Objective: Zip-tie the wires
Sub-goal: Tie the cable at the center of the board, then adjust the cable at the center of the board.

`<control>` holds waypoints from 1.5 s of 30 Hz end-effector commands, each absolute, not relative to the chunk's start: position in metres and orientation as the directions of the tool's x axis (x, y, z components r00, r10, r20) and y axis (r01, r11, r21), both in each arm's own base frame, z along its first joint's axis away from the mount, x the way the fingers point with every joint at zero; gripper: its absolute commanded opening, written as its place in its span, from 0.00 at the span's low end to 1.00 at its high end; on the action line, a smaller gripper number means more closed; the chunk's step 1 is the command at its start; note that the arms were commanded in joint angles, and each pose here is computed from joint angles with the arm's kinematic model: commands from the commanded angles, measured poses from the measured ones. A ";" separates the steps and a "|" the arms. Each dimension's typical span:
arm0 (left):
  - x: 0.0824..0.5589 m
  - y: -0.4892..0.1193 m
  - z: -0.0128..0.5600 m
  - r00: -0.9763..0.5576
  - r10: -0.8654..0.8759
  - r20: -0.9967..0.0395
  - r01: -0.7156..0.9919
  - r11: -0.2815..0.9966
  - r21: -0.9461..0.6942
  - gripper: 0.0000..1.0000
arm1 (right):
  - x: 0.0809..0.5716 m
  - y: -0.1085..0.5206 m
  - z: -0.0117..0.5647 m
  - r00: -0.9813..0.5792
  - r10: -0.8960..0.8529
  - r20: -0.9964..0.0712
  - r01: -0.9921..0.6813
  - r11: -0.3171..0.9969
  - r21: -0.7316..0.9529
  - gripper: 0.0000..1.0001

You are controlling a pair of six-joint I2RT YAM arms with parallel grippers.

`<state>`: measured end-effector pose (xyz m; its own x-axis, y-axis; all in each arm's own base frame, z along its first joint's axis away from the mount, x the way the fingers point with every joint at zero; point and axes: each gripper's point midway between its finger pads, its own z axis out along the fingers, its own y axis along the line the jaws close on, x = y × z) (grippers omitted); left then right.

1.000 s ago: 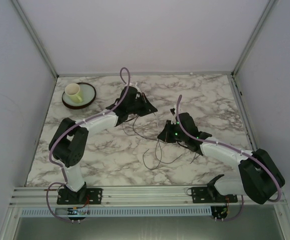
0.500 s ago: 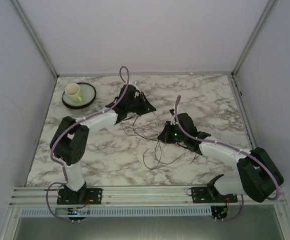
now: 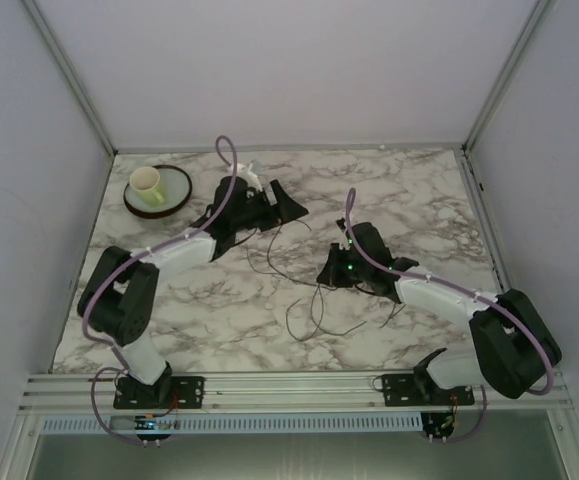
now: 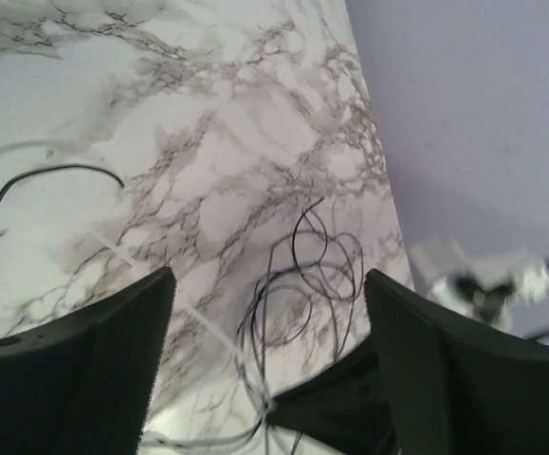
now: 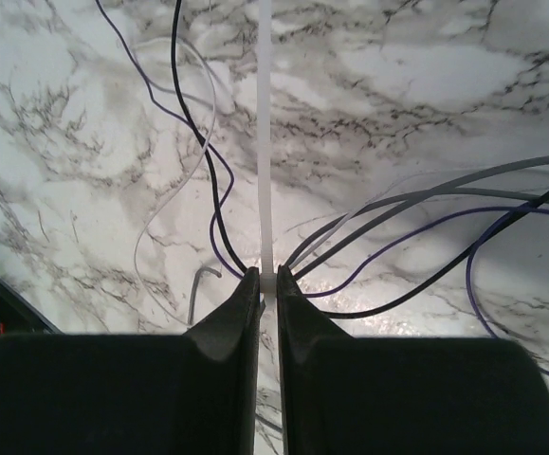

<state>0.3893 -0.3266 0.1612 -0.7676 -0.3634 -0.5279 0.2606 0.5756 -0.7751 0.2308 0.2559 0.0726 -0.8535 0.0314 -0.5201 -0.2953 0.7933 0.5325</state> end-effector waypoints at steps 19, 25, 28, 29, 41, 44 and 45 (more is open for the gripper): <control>0.274 -0.377 0.197 -0.459 -0.023 -0.888 0.871 0.186 -0.455 0.97 | 0.264 0.238 0.131 -0.836 0.107 -0.537 -0.256 0.790 0.556 0.00; 0.272 -0.373 0.166 -0.414 0.137 -0.900 0.895 0.239 -0.376 0.97 | 0.270 0.225 0.139 -0.835 0.146 -0.530 -0.225 0.789 0.572 0.00; 0.268 -0.378 0.157 -0.401 0.178 -0.898 0.904 0.234 -0.358 0.97 | 0.272 0.226 0.141 -0.841 0.140 -0.523 -0.227 0.786 0.576 0.00; 0.267 -0.380 0.155 -0.400 0.187 -0.897 0.906 0.229 -0.356 0.97 | 0.272 0.227 0.142 -0.843 0.135 -0.521 -0.229 0.786 0.575 0.00; 0.254 -0.406 0.120 -0.431 0.304 -0.850 0.900 0.211 -0.381 0.93 | 0.277 0.230 0.148 -0.847 0.151 -0.510 -0.214 0.781 0.587 0.00; 0.253 -0.405 0.109 -0.439 0.333 -0.834 0.896 0.231 -0.379 0.92 | 0.277 0.231 0.148 -0.850 0.147 -0.506 -0.218 0.777 0.591 0.00; 0.254 -0.405 0.108 -0.437 0.338 -0.834 0.897 0.235 -0.375 0.90 | 0.277 0.231 0.149 -0.851 0.145 -0.505 -0.219 0.775 0.592 0.00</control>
